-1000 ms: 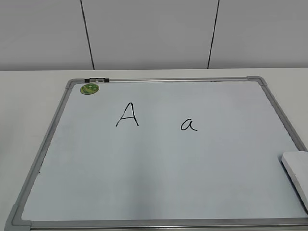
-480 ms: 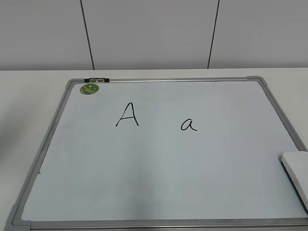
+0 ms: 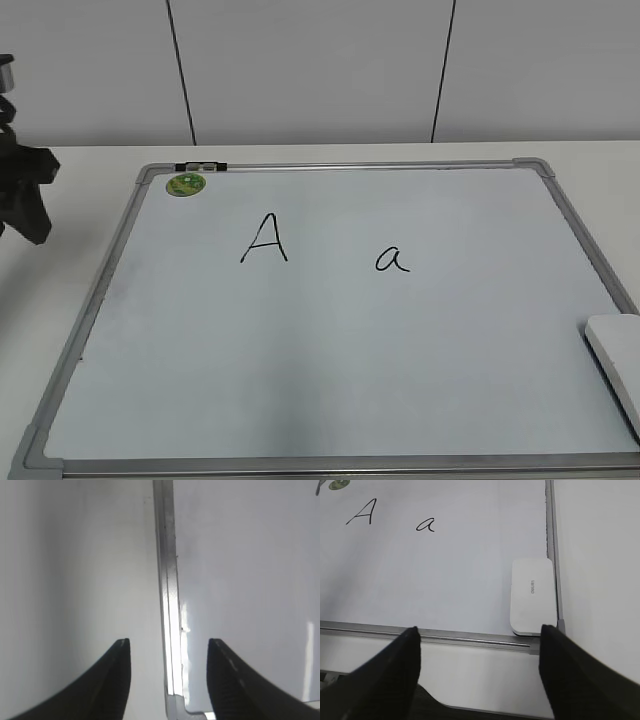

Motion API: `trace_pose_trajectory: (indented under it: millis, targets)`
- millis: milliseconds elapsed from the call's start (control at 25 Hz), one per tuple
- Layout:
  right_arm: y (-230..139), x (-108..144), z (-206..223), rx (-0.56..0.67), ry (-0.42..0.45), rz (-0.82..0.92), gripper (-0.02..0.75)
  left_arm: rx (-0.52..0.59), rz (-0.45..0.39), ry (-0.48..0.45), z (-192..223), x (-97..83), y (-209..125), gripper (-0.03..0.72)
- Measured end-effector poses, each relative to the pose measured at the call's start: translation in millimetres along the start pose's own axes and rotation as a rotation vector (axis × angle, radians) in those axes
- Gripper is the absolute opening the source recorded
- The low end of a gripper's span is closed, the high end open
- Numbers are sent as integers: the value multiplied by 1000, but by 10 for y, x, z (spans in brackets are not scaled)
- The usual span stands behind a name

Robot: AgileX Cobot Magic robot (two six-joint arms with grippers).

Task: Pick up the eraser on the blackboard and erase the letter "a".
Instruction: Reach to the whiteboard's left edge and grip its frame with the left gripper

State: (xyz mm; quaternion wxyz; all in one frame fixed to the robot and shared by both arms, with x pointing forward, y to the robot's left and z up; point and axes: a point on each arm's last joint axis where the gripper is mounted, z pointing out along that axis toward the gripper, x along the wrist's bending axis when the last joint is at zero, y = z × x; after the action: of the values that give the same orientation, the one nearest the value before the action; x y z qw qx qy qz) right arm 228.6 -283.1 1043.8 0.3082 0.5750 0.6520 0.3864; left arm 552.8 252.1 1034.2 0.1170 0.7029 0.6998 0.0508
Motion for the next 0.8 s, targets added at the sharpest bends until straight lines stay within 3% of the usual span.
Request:
trace_pose_trajectory:
  millis: [360, 800]
  targets:
    - [0, 0, 0, 0, 0, 0, 547, 26, 36, 64, 370, 13, 457, 360]
    - [2, 0, 0, -2, 0, 0, 547, 135, 17, 55, 959, -10, 719, 360]
